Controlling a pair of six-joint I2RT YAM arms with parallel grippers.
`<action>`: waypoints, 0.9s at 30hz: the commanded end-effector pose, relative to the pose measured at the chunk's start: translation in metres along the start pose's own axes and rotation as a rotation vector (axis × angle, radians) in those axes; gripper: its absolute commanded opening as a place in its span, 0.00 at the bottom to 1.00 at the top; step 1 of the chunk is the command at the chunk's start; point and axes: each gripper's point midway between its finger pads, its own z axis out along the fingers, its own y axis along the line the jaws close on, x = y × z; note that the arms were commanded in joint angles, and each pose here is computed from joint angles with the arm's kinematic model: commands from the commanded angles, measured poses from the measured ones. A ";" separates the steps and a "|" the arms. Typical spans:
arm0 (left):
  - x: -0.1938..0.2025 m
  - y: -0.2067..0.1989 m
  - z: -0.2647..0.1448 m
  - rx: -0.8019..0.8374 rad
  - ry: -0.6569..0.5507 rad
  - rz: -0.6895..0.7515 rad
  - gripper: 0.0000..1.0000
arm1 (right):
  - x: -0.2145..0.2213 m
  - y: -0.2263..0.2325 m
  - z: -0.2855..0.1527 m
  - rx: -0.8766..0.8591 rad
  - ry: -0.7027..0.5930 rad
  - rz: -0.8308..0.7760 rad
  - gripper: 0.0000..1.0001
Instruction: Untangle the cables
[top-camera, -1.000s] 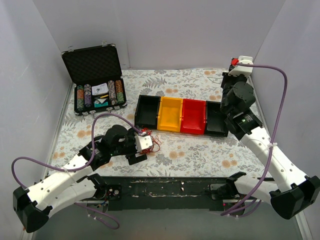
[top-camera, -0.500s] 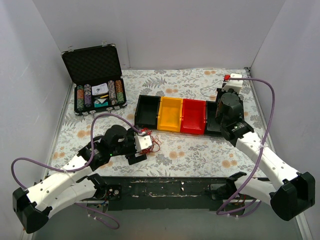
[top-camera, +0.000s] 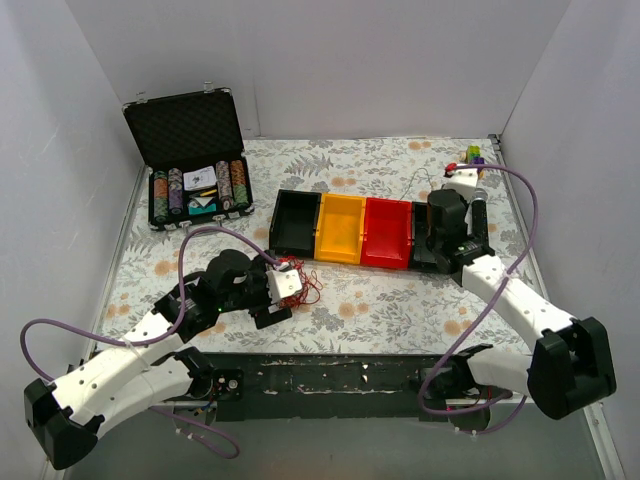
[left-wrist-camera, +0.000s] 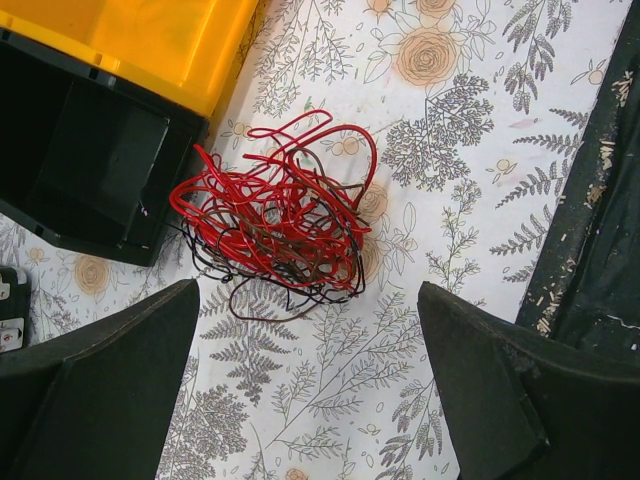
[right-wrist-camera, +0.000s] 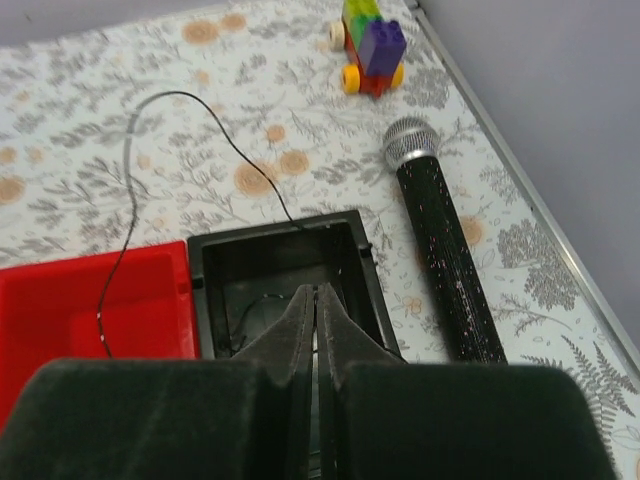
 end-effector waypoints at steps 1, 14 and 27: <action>-0.010 0.003 -0.006 -0.009 -0.034 -0.001 0.92 | 0.028 -0.003 0.013 0.064 0.140 0.002 0.01; -0.008 0.004 -0.006 -0.013 -0.033 -0.001 0.92 | 0.069 0.002 0.024 0.039 0.282 -0.003 0.01; -0.009 0.006 -0.007 -0.019 -0.034 0.003 0.92 | 0.010 0.043 0.032 -0.155 0.246 0.047 0.48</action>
